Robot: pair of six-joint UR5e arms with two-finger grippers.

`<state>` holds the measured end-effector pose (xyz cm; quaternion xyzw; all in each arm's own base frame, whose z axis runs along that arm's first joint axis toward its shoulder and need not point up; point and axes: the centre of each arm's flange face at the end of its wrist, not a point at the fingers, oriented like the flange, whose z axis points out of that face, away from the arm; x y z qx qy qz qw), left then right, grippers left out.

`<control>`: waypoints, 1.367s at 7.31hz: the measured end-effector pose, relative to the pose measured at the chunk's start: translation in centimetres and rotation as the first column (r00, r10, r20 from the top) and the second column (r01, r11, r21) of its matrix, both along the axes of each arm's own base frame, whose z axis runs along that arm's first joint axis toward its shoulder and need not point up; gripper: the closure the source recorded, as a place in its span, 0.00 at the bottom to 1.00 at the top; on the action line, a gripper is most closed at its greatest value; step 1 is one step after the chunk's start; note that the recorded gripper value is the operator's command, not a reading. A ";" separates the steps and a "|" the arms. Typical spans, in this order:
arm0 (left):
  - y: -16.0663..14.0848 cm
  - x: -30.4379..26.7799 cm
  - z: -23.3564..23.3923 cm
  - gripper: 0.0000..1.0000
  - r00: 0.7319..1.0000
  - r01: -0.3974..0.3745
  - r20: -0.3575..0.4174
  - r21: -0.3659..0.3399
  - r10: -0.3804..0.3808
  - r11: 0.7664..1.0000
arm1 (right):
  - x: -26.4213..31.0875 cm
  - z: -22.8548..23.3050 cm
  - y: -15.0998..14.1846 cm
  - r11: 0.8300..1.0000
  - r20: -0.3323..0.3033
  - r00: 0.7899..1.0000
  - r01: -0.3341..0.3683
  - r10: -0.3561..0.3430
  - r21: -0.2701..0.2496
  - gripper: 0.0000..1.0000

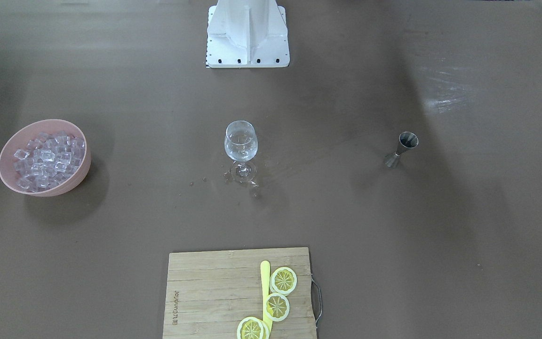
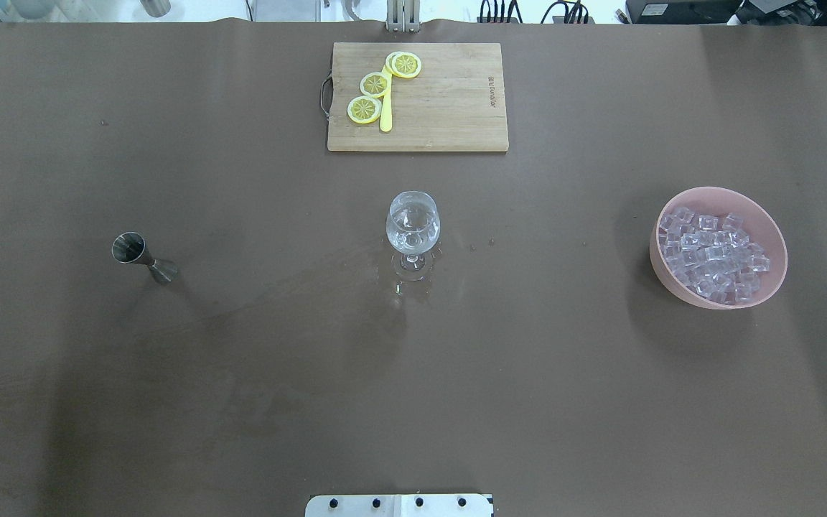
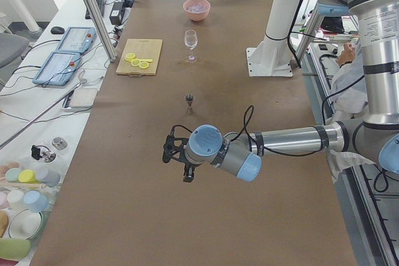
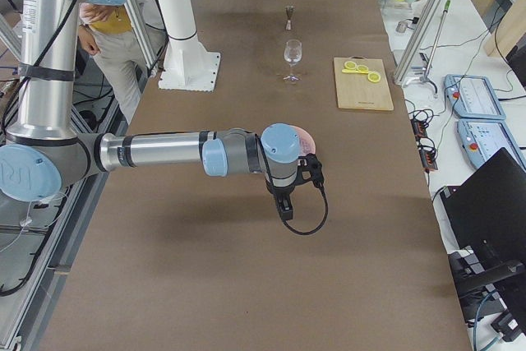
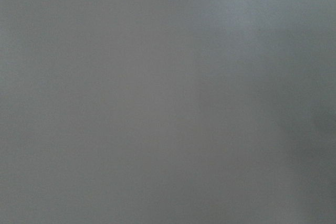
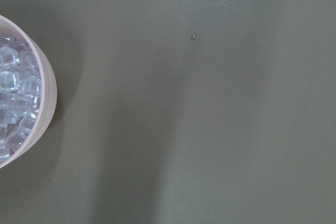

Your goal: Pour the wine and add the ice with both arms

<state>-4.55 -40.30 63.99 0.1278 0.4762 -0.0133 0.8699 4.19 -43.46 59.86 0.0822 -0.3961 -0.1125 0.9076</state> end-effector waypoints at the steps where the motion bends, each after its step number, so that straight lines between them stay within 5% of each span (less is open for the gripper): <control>1: 0.0 0.0 0.1 0.02 1.000 0.000 0.000 -0.001 0.000 1.000 | 0.0 0.1 0.1 1.000 -0.001 1.000 0.000 0.000 -0.001 0.00; 8: 0.0 -0.2 -2.0 0.02 1.000 0.009 0.016 0.041 -0.010 0.999 | 0.1 1.0 -0.5 1.000 -0.012 1.000 -0.004 0.003 -0.017 0.00; 10: 0.4 0.0 -0.9 0.02 0.996 -0.016 0.086 0.068 0.010 0.998 | 0.3 1.1 -2.1 1.000 -0.053 0.999 -0.010 0.010 -0.008 0.00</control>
